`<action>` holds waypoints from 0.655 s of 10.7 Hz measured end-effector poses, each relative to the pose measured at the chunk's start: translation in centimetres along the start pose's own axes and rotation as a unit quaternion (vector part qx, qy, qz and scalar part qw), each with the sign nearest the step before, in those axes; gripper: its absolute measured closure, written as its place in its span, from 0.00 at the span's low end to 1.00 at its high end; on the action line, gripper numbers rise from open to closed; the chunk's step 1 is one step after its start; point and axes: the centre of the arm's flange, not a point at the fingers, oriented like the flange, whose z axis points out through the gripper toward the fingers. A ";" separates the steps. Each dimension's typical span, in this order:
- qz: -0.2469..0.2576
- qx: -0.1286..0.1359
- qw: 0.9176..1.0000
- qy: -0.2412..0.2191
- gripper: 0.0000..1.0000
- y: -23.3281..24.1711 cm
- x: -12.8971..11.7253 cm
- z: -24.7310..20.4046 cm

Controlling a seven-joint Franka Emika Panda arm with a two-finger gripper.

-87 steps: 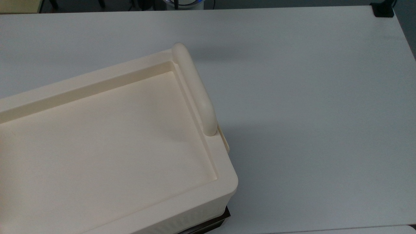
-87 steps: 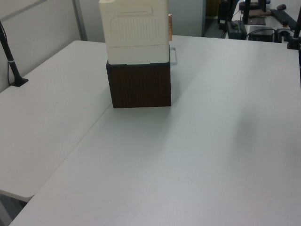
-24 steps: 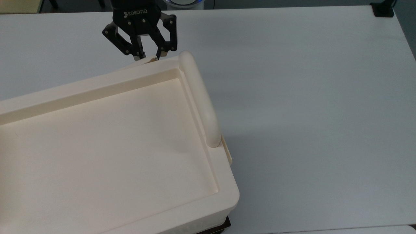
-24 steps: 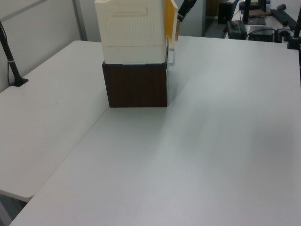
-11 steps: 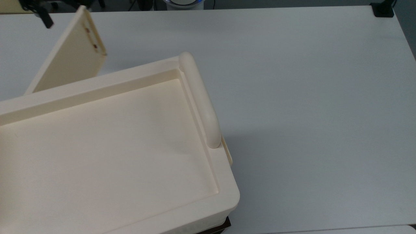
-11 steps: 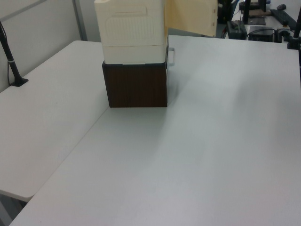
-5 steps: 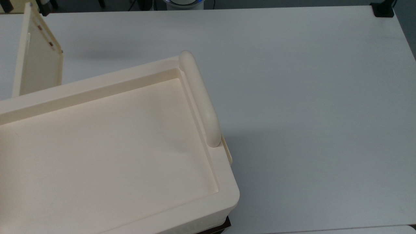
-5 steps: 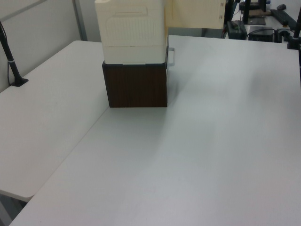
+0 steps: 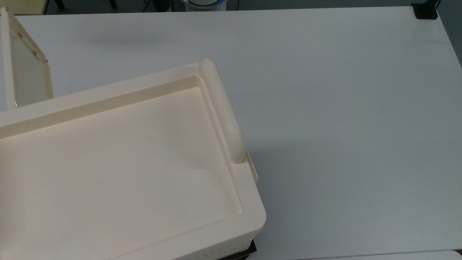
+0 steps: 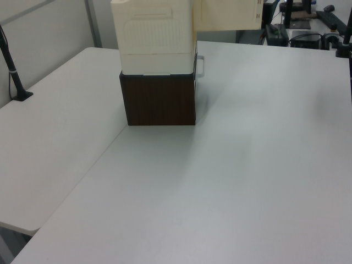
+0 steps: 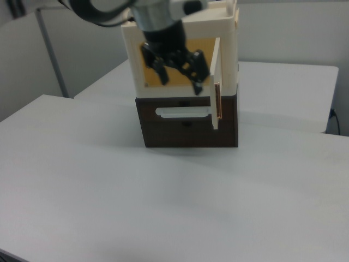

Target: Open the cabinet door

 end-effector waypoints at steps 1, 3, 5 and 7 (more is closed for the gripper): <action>-0.004 0.010 1.000 -0.013 0.00 -2.3 -0.5 -1.0; 0.001 0.030 0.999 -0.039 0.00 -9.1 -0.3 -1.4; -0.016 0.040 0.997 -0.060 0.00 -14.9 0.0 -0.6; -0.041 0.040 0.995 -0.079 0.00 -18.7 0.0 0.9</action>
